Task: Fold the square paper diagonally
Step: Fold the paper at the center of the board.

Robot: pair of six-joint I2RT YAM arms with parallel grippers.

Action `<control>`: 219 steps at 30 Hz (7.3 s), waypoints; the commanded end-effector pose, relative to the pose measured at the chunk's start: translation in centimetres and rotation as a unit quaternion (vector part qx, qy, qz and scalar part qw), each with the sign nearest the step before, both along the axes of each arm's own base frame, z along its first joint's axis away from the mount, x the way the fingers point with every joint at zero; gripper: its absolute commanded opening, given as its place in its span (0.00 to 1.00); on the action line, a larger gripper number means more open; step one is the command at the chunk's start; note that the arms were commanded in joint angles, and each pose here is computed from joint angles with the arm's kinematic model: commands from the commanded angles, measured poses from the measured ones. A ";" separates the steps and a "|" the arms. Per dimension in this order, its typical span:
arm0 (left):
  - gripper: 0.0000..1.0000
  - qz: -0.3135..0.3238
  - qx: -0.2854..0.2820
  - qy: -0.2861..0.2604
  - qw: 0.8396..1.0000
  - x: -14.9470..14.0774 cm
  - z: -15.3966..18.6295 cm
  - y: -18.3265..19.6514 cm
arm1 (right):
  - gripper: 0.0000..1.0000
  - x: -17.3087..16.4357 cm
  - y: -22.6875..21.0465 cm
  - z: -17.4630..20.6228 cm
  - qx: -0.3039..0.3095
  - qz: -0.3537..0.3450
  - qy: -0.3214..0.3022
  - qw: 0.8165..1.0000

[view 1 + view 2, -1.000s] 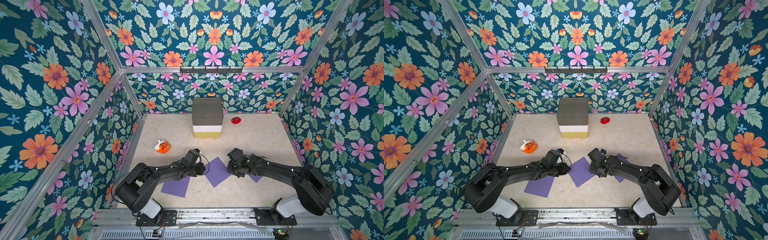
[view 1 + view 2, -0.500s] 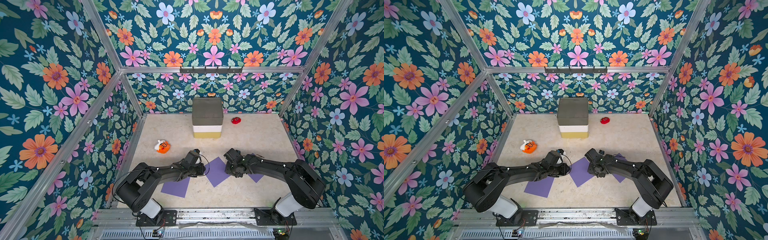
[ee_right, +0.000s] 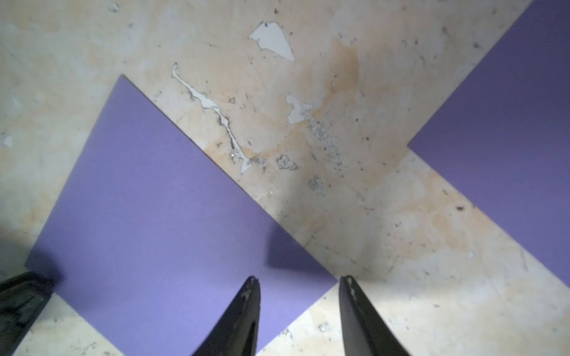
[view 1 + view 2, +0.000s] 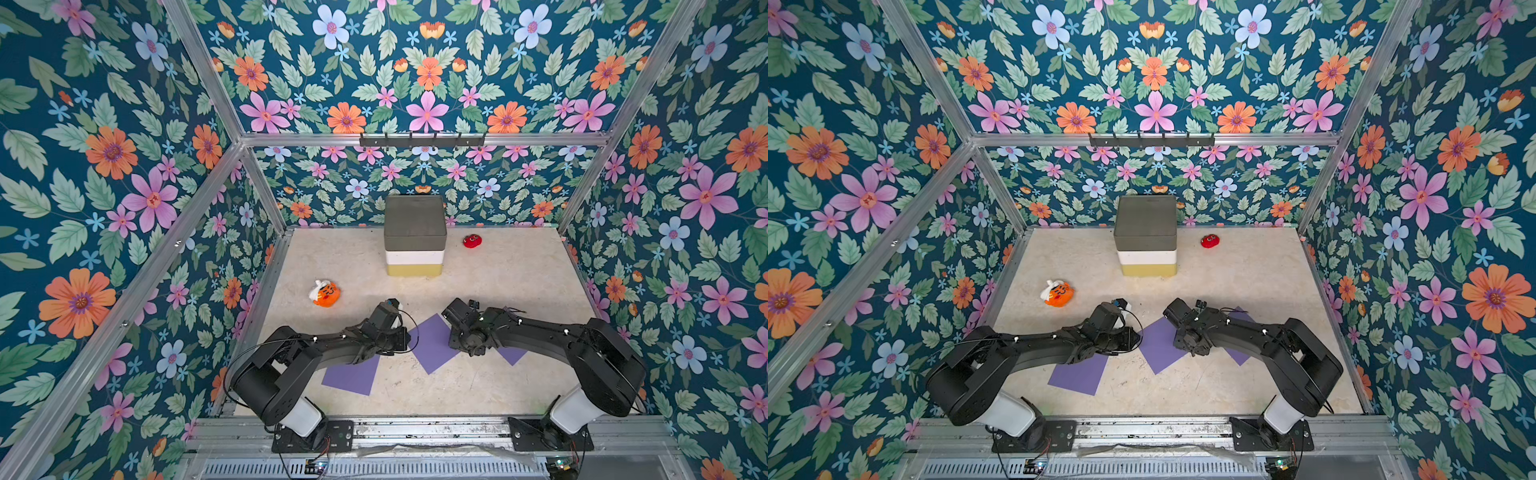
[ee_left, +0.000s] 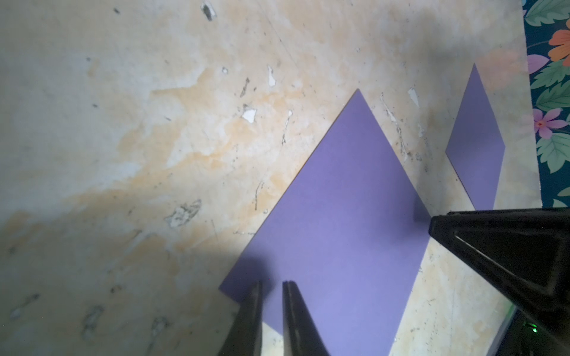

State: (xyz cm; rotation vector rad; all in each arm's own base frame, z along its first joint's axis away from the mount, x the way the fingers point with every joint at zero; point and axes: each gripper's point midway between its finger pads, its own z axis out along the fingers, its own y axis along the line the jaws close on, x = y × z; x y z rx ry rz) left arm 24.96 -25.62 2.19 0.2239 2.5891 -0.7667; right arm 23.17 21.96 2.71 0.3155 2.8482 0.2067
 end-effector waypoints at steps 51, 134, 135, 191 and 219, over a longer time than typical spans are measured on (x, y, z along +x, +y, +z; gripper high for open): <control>0.19 0.032 0.055 0.022 0.998 -0.8 -2.0 2.5 | 0.55 2.7 7.8 10.0 0.390 0.017 -0.173 0.904; 0.16 -0.033 -0.119 -0.028 0.992 -1.8 4.9 -1.7 | 0.00 1.3 -4.8 -0.5 0.027 0.050 -0.068 0.996; 0.15 -0.040 -0.112 -0.019 0.993 -2.0 4.4 -1.8 | 0.00 1.5 -4.9 -0.2 0.025 0.047 -0.073 0.996; 0.00 -0.031 0.015 0.042 0.999 -1.4 -2.9 -0.6 | 0.00 3.7 3.1 8.0 0.264 0.067 -0.138 0.952; 0.00 -0.013 0.027 0.051 0.998 -1.7 -3.5 0.1 | 0.00 4.0 10.0 2.6 0.321 0.091 -0.089 0.938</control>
